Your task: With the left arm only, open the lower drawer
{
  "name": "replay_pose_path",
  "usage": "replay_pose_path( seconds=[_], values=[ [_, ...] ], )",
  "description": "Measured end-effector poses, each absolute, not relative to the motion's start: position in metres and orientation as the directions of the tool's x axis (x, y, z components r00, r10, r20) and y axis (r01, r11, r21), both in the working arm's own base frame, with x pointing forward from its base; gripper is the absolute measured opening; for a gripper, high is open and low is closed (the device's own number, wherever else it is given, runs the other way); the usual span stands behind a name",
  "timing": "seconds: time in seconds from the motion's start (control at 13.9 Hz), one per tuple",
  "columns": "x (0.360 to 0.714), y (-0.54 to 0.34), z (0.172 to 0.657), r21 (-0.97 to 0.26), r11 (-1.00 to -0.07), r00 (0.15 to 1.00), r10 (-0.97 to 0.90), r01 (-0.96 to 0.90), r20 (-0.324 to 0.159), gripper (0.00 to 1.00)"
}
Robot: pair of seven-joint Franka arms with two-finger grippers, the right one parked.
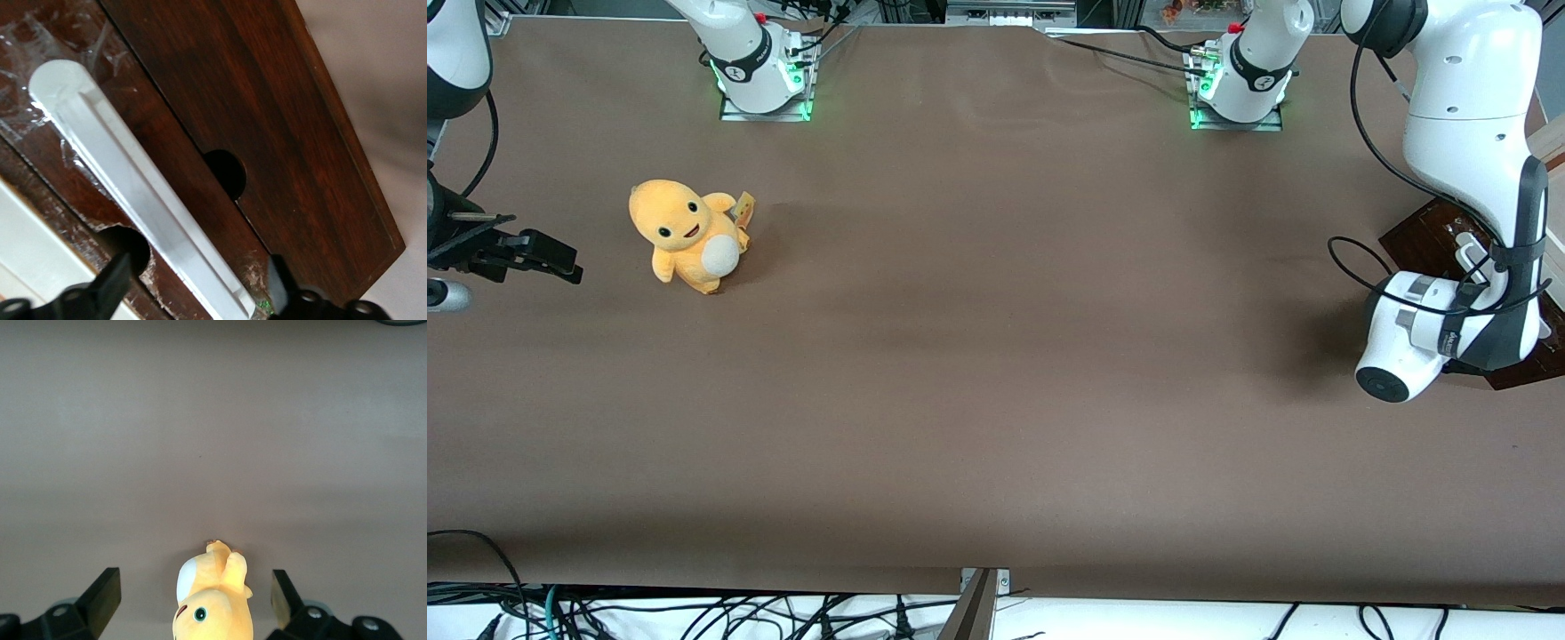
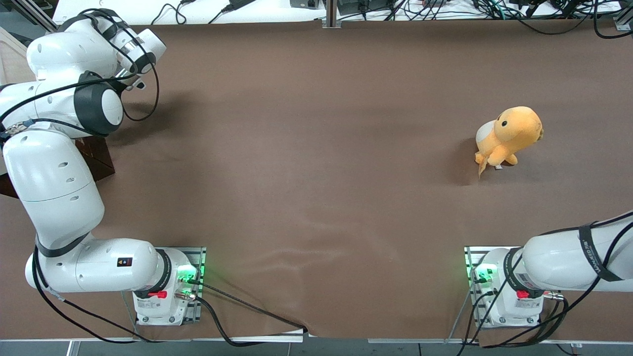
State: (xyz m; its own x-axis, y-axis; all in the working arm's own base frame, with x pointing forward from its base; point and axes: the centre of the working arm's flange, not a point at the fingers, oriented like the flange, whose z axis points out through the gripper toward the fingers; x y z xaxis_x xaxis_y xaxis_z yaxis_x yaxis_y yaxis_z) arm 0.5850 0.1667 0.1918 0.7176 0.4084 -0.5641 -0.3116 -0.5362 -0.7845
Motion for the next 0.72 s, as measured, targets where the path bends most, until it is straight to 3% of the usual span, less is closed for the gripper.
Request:
replay_pose_path(
  seconds=[0.14,0.36,0.72],
  values=[
    [0.5848,0.1683,0.1876,-0.788,-0.522,0.717,0.406,-0.327,-0.567,0.59],
    [0.5850,0.1701,0.1877,-0.801,-0.508,0.721,0.420,-0.317,-0.551,0.31],
    [0.5861,0.1680,0.1867,-0.806,-0.503,0.725,0.422,-0.312,-0.544,0.31]
  ],
)
